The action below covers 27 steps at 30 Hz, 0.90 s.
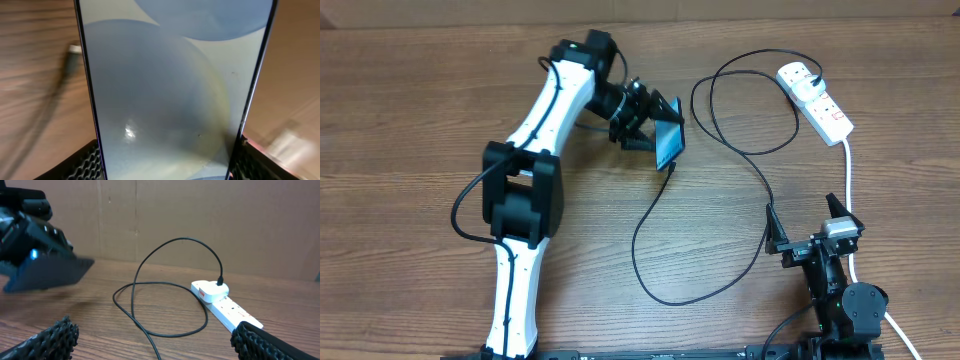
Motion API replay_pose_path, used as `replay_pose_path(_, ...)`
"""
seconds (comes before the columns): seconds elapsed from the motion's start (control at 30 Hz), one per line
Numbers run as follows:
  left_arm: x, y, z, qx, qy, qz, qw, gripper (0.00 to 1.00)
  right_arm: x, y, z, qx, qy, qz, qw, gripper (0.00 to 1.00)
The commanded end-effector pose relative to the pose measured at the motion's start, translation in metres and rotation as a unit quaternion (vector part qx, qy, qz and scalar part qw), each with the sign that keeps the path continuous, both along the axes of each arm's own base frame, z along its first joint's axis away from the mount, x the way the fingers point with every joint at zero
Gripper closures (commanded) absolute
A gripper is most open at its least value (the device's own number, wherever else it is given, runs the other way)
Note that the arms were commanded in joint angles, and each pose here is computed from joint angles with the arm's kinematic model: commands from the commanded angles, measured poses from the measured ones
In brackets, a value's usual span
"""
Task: Plug charger to phone and switch on socket
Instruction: 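Lift the phone with the left gripper and raise it upright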
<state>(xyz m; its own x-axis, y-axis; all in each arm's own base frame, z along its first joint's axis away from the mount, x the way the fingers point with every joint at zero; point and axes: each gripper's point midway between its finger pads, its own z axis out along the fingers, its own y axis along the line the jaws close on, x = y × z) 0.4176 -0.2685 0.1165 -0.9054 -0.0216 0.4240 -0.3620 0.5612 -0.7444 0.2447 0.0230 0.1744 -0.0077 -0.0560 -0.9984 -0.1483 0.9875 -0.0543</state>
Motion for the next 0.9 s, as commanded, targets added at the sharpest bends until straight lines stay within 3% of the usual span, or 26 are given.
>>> replay_pose_path(0.0, 0.013, -0.002, 0.058, -0.147, 0.047, 0.032, 0.987, 0.36, 0.000, -0.001, -0.001, -0.001, -0.003, -0.002, 1.000, 0.00)
replay_pose_path(0.33, 0.038, 0.024, 0.090, -0.220, 0.128, 0.082, 0.964, 0.34, 0.000, -0.001, -0.001, -0.001, -0.003, -0.002, 1.000, 0.00)
replay_pose_path(0.87, 0.055, 0.057, 0.101, -0.250, 0.144, 0.112, 0.951, 0.35, 0.000, -0.001, 0.002, -0.004, -0.011, -0.003, 1.000, 0.00)
